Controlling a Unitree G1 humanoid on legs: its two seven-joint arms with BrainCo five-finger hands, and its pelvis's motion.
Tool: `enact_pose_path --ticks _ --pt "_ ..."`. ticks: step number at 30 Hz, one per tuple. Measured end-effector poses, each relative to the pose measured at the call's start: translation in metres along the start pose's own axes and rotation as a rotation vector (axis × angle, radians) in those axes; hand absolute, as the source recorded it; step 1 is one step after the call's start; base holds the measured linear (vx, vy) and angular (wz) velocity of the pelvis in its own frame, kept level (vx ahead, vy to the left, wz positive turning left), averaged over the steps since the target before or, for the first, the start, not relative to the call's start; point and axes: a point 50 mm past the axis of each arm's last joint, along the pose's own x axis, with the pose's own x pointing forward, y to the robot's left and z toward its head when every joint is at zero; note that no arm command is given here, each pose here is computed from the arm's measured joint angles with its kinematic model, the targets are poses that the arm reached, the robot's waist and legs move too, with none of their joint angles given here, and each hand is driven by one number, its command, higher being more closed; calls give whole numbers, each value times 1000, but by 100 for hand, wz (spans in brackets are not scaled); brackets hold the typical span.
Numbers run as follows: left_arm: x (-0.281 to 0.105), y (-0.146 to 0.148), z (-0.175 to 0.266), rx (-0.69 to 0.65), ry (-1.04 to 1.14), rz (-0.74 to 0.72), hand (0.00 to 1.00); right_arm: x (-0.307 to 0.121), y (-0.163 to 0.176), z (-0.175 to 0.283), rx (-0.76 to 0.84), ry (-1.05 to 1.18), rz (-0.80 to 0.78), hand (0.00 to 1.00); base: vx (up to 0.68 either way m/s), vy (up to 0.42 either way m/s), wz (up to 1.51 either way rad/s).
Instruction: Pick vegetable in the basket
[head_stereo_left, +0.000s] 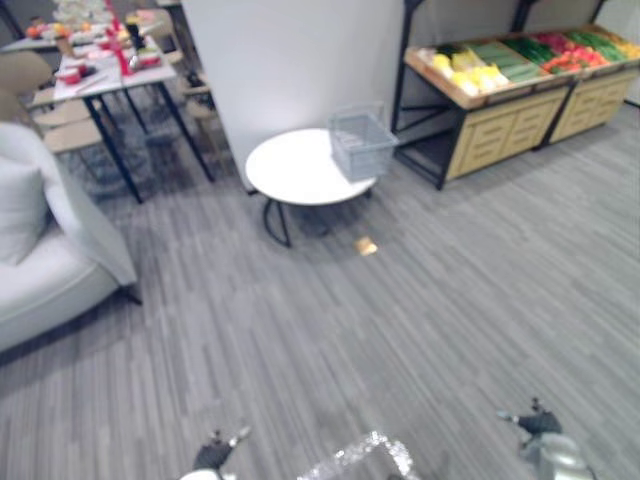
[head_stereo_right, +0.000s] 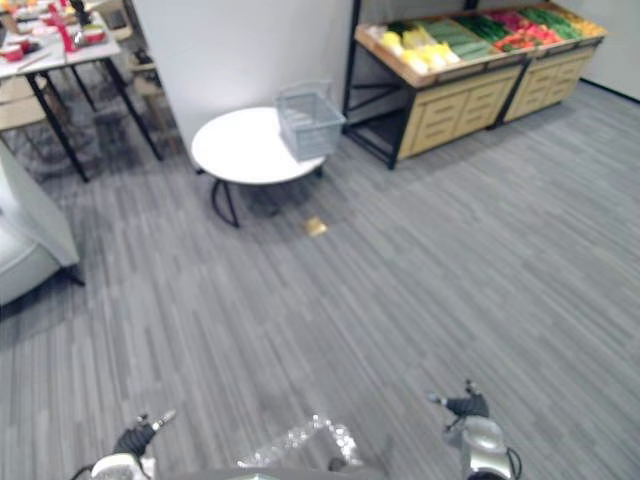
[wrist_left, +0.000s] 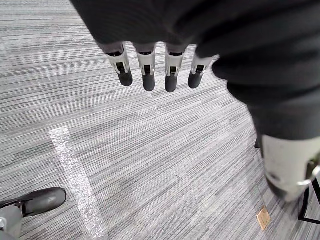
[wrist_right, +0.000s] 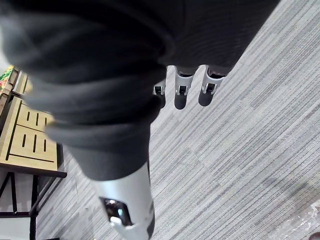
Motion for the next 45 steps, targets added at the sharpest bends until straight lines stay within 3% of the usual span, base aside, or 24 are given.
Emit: enact_pose_path --ticks 30,45 --pt "0 -12 0 3 -1 -33 0 -4 16 -10 10 25 39 0 0 0 0" --pt "3 -11 20 -11 -71 -20 0 -1 25 32 16 -130 67 0 19 -59 -4"
